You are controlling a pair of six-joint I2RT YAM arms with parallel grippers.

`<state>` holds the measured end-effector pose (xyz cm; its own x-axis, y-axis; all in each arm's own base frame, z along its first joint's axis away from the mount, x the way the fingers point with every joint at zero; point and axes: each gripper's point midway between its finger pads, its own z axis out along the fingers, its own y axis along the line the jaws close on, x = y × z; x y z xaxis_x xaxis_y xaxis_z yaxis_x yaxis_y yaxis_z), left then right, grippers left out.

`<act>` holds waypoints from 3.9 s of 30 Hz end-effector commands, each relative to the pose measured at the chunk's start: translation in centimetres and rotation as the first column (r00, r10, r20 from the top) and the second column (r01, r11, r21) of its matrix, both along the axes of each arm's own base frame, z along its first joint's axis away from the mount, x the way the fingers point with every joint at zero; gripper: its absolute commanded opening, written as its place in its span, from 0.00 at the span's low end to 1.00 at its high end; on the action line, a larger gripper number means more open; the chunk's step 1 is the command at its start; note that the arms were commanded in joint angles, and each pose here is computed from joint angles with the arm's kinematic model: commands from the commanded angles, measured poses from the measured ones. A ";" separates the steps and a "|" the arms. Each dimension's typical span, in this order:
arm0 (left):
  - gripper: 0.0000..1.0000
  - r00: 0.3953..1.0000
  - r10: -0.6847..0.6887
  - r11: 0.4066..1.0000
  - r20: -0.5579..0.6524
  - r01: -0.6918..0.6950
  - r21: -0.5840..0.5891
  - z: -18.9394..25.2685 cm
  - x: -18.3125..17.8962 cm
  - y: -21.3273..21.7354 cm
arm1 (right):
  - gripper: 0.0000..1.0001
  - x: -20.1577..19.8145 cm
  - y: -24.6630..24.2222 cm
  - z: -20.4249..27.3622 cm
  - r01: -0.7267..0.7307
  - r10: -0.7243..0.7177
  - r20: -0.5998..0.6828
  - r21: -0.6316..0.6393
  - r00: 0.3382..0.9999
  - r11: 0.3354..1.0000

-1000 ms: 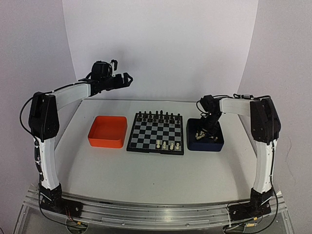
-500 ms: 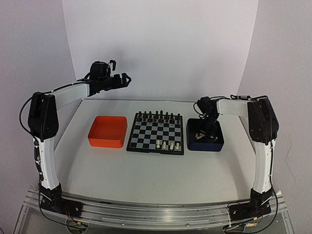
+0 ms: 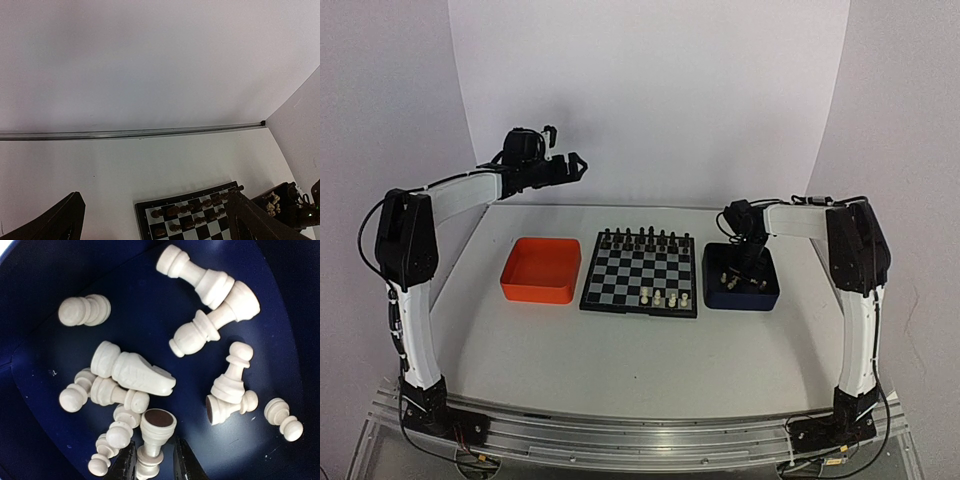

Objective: Set up the chess pieces on the board
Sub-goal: Pick up the chess piece from the storage box, then place the chess piece on the chessboard.

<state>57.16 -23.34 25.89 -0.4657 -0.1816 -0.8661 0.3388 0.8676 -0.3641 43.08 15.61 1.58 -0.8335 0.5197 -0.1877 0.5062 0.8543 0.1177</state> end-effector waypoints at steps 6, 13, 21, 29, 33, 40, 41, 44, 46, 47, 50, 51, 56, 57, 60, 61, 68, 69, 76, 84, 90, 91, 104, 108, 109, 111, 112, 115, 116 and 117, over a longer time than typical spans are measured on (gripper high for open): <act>1.00 0.997 0.013 1.000 0.077 -0.012 -0.017 4.2 -0.9 0.9 | 0.15 -0.5 -0.1 -0.9 0.033 -0.034 -0.030 -0.022 0.999 0.999; 1.00 0.996 0.012 1.000 0.087 -0.010 -0.018 4.4 -1.4 1.1 | 0.06 -0.4 -0.5 0.1 0.057 -0.057 -0.007 -0.026 0.998 0.998; 1.00 0.993 -0.012 0.999 0.121 0.017 -0.039 5.0 -2.5 1.0 | 0.04 -0.2 -0.7 2.8 0.072 -0.071 0.054 -0.018 0.996 0.997; 1.00 0.986 -0.067 0.994 0.156 0.080 -0.077 4.5 -4.4 0.5 | 0.03 -0.5 -0.8 5.2 0.059 -0.059 0.101 0.008 0.993 0.998; 1.00 0.981 -0.114 0.987 0.157 0.131 -0.098 4.2 -5.3 -0.1 | 0.03 -0.8 -0.8 7.2 0.053 -0.056 0.149 0.027 0.987 0.998; 1.00 0.953 -0.228 0.952 0.199 0.261 -0.158 4.6 -7.5 -2.4 | 0.03 -0.9 0.1 11.1 0.035 -0.067 0.289 0.117 0.955 0.993; 1.00 0.943 -0.255 0.941 0.213 0.292 -0.168 4.8 -8.1 -3.3 | 0.03 -0.5 0.7 11.8 0.026 -0.075 0.323 0.152 0.943 0.988; 0.99 0.906 -0.346 0.907 0.244 0.389 -0.160 5.3 -10.1 -7.5 | 0.04 0.4 3.0 14.5 -0.024 -0.083 0.427 0.240 0.901 0.971; 1.00 0.867 -0.418 0.878 0.270 0.462 -0.123 5.6 -12.0 -11.1 | 0.04 0.8 4.8 16.5 -0.071 -0.076 0.489 0.275 0.869 0.959; 1.00 0.850 -0.449 0.863 0.275 0.492 -0.113 5.6 -12.9 -12.7 | 0.04 0.9 5.7 17.3 -0.091 -0.075 0.516 0.289 0.853 0.953; 0.99 0.799 -0.533 0.810 0.278 0.576 -0.104 4.5 -15.6 -16.8 | 0.04 1.3 7.4 19.8 -0.125 -0.117 0.579 0.360 0.807 0.924; 0.99 0.780 -0.562 0.790 0.275 0.605 -0.103 4.0 -16.7 -18.2 | 0.04 1.4 7.8 20.6 -0.132 -0.136 0.593 0.387 0.794 0.912; 0.96 0.742 -0.609 0.763 0.278 0.644 -0.048 2.2 -19.2 -22.8 | 0.04 0.9 9.2 21.9 -0.166 -0.168 0.608 0.453 0.776 0.876; 0.96 0.746 -0.605 0.770 0.277 0.638 -0.035 1.9 -19.2 -23.3 | 0.04 0.8 9.4 22.0 -0.168 -0.172 0.604 0.465 0.778 0.869; 0.95 0.739 -0.621 0.757 0.261 0.652 -0.044 1.1 -19.4 -24.2 | 0.04 0.4 9.6 22.3 -0.176 -0.179 0.594 0.490 0.784 0.854; 0.95 0.740 -0.622 0.756 0.257 0.652 -0.048 0.8 -19.3 -24.4 | 0.04 0.3 9.8 22.5 -0.183 -0.178 0.592 0.498 0.786 0.848; 0.88 0.737 -0.625 0.753 0.256 0.656 -0.053 -0.4 -18.2 -26.7 | 0.04 -0.6 10.3 22.7 -0.198 -0.177 0.567 0.538 0.804 0.820; 0.86 0.735 -0.627 0.751 0.258 0.658 -0.051 -0.6 -18.1 -27.0 | 0.04 -0.7 10.3 22.6 -0.198 -0.177 0.565 0.540 0.806 0.818; 0.76 0.733 -0.628 0.751 0.261 0.659 -0.045 -1.5 -17.6 -28.8 | 0.04 -1.1 11.0 21.9 -0.205 -0.165 0.536 0.563 0.828 0.801; 0.67 0.736 -0.621 0.761 0.269 0.649 -0.019 -2.1 -17.4 -29.8 | 0.04 -1.1 11.2 21.5 -0.200 -0.164 0.519 0.574 0.839 0.794; 0.60 0.740 -0.614 0.765 0.275 0.644 -0.022 -2.1 -17.4 -30.2 | 0.04 -1.1 11.3 21.1 -0.195 -0.162 0.509 0.577 0.845 0.793; 0.58 0.742 -0.612 0.768 0.275 0.641 -0.020 -2.1 -17.3 -30.2 | 0.04 -1.1 11.3 21.1 -0.195 -0.163 0.510 0.577 0.845 0.793; 0.42 0.756 -0.592 0.787 0.278 0.618 -0.005 -2.3 -17.6 -30.8 | 0.04 -1.4 11.4 20.6 -0.199 -0.151 0.502 0.576 0.852 0.793; 0.38 0.755 -0.592 0.788 0.282 0.615 0.005 -2.2 -17.8 -31.1 | 0.04 -1.4 11.4 20.5 -0.198 -0.149 0.500 0.576 0.853 0.793; 0.37 0.755 -0.592 0.788 0.284 0.615 0.008 -2.1 -17.8 -31.3 | 0.04 -1.4 11.4 20.4 -0.197 -0.149 0.499 0.575 0.854 0.794; 0.34 0.753 -0.594 0.788 0.283 0.616 0.016 -2.2 -18.0 -31.5 | 0.04 -1.3 11.4 20.2 -0.195 -0.149 0.494 0.576 0.856 0.794; 0.32 0.754 -0.593 0.789 0.283 0.614 0.019 -2.2 -18.0 -31.5 | 0.04 -1.3 11.4 20.1 -0.194 -0.149 0.493 0.577 0.857 0.794; 0.27 0.758 -0.591 0.792 0.277 0.610 0.022 -2.4 -17.9 -31.7 | 0.04 -1.3 11.5 20.0 -0.193 -0.147 0.490 0.577 0.859 0.794; 0.26 0.760 -0.589 0.794 0.276 0.607 0.022 -2.4 -17.9 -31.7 | 0.04 -1.3 11.5 19.9 -0.192 -0.147 0.489 0.577 0.860 0.794; 0.24 0.762 -0.587 0.796 0.275 0.605 0.022 -2.5 -17.9 -31.7 | 0.04 -1.2 11.6 19.8 -0.190 -0.148 0.486 0.578 0.861 0.794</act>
<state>38.95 -54.20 21.44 -0.3111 0.0316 -0.9499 0.8620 0.4304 -0.2680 42.08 26.09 20.69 -0.7119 0.6571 -0.2478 0.2395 0.5588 0.7939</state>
